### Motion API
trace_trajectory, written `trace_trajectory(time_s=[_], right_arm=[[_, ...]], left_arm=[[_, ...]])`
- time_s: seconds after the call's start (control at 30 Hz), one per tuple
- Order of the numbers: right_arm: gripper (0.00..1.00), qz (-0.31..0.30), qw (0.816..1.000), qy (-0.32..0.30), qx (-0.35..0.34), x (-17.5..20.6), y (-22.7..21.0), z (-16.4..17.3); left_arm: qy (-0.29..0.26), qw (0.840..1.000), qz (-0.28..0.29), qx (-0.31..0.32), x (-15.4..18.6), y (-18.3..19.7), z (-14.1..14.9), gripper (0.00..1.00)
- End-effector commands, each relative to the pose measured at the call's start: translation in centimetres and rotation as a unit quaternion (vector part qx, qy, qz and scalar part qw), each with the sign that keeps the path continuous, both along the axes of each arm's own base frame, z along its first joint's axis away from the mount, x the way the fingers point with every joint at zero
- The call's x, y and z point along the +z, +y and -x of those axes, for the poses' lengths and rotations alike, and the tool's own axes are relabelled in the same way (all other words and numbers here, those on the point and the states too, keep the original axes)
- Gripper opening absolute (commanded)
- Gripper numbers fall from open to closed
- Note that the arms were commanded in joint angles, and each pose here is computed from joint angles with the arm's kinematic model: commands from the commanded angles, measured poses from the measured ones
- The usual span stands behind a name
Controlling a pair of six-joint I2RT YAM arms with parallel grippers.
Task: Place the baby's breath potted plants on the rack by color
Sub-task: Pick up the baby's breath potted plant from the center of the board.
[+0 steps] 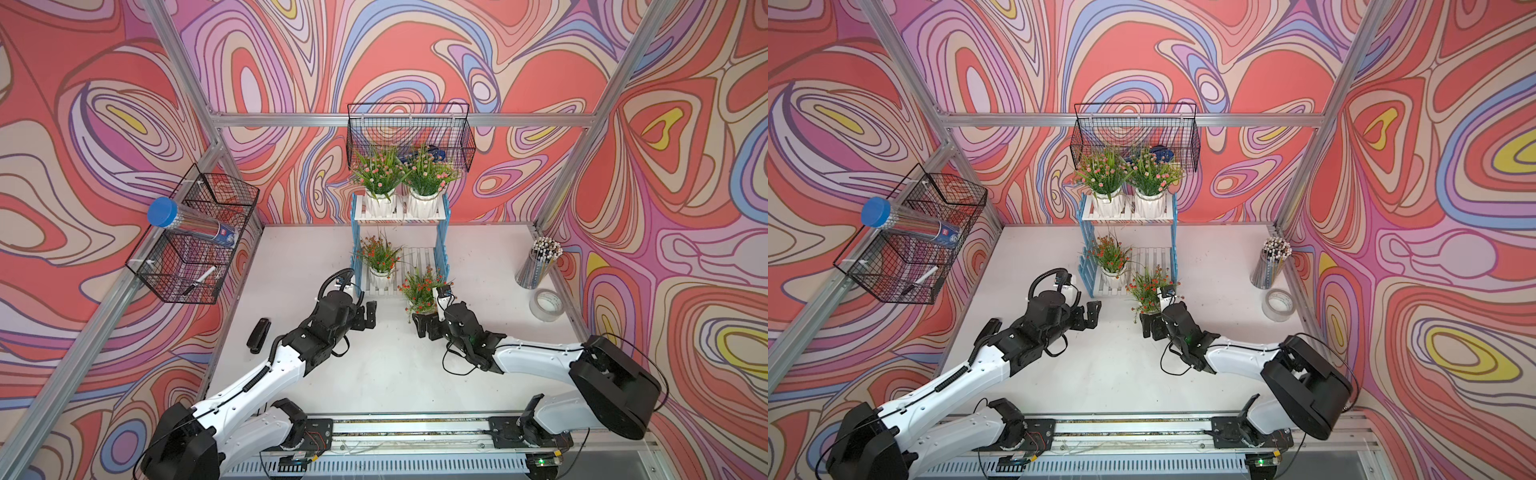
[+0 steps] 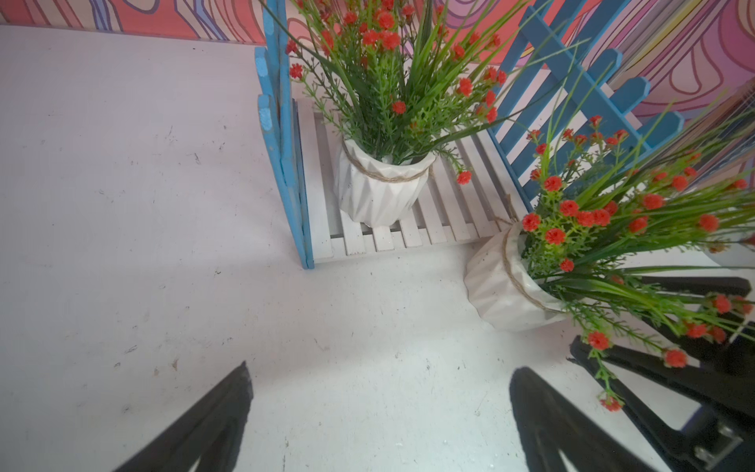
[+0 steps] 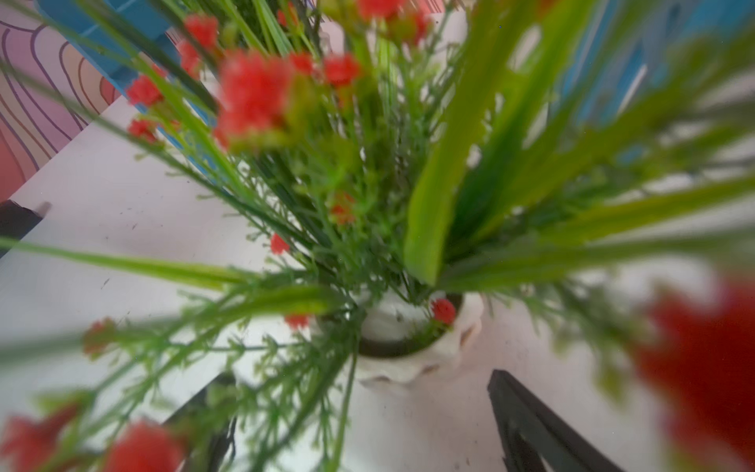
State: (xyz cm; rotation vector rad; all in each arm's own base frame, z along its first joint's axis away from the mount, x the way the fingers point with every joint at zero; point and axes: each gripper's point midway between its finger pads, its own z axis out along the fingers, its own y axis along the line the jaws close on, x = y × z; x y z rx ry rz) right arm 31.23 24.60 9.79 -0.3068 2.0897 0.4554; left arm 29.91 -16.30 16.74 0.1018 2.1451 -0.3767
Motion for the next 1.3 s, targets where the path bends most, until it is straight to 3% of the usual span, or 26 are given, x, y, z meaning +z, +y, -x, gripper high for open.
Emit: trace_trajectory(time_s=[0.0,0.7,1.03,1.27], right_arm=[[0.98,0.001,0.999,-0.035,0.002,1.0,1.2,-1.5],[0.98,0.068,0.997,-0.036,0.011,-4.0,3.4,-4.8],[0.79,0.057,0.996,-0.061,0.015,-2.8,3.2,-4.6],[0.76,0.054,0.995,-0.086,0.012,0.3,2.7,-4.4]], left_arm=[[0.000,1.000,-0.018,0.002,-0.5,0.4,0.1,1.00],[-0.010,0.999,-0.044,0.028,0.6,2.5,1.1,1.00],[-0.006,0.998,-0.045,0.042,0.4,3.3,1.6,1.00],[-0.009,0.998,-0.043,0.048,0.5,3.6,1.8,1.00]])
